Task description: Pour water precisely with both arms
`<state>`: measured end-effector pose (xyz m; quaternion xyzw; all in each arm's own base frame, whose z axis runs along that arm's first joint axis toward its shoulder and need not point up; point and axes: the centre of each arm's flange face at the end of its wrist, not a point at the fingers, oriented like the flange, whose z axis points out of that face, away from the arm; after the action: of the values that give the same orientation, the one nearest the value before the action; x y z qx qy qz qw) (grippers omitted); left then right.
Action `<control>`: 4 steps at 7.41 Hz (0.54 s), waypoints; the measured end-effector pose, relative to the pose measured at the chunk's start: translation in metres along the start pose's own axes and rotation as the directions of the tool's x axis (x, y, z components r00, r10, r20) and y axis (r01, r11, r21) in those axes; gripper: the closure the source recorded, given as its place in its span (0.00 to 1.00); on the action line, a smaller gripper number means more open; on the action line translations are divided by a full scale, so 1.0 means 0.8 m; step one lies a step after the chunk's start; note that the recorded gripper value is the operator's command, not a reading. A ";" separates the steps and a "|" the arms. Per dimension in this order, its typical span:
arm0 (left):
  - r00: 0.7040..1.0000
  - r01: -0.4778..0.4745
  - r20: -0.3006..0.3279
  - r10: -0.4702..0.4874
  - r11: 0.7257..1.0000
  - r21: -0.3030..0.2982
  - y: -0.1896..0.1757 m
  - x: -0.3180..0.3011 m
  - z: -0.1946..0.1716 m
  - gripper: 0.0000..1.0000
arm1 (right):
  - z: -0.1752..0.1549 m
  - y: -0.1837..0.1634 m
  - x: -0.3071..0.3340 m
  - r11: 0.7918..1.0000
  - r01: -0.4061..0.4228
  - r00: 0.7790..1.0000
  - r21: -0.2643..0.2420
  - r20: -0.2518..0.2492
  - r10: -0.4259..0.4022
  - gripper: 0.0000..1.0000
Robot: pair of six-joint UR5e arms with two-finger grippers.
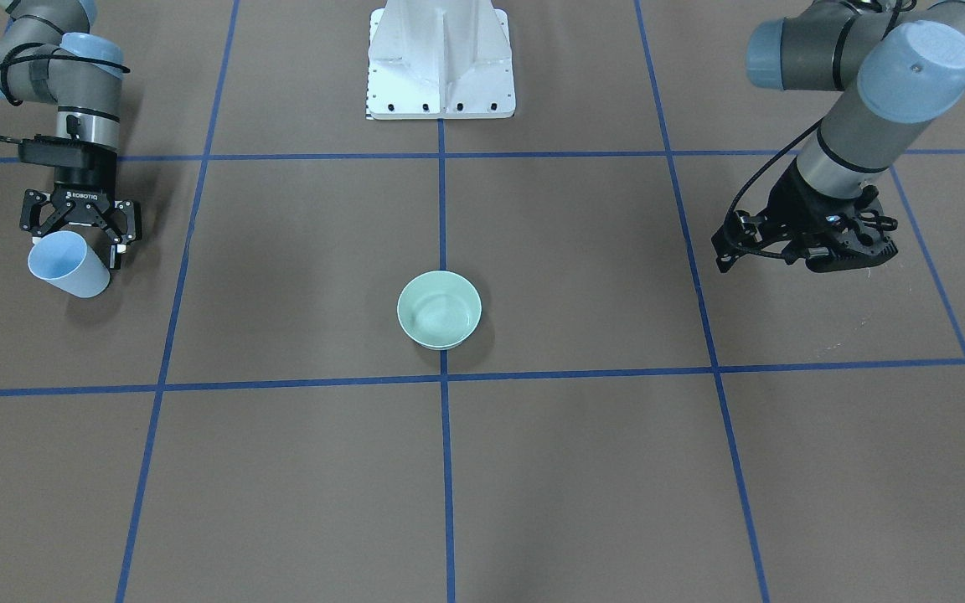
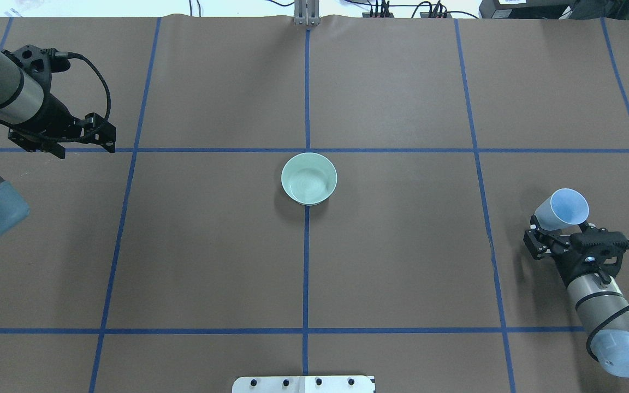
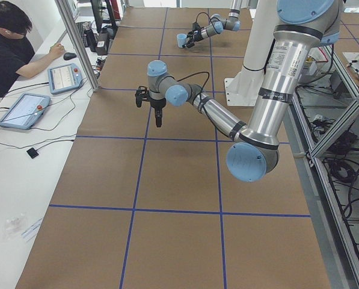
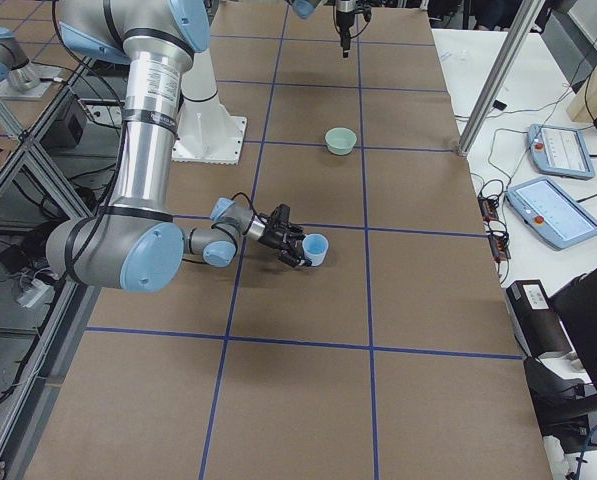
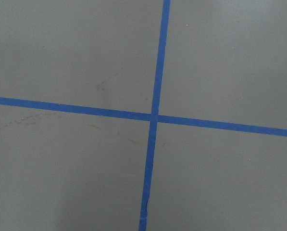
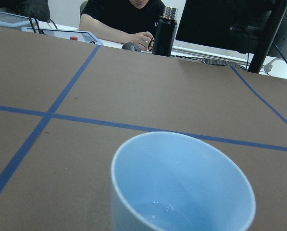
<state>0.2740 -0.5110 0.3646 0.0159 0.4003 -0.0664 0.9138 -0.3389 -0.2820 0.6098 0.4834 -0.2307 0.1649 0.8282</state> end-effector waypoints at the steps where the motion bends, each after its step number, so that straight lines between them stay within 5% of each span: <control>1: 1.000 0.001 0.000 -0.001 1.000 -0.001 0.000 0.000 0.000 0.00 | 0.003 -0.003 0.002 1.000 0.002 1.000 0.004 -0.007 -0.002 0.01; 4: 1.000 0.002 -0.001 -0.002 1.000 -0.002 0.000 0.001 0.000 0.00 | 0.018 -0.011 0.003 1.000 -0.004 1.000 0.004 -0.027 0.004 0.08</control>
<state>0.2747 -0.5107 0.3644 0.0147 0.4007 -0.0671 0.9136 -0.3356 -0.2986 0.6106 0.4822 -0.2202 0.1733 0.8300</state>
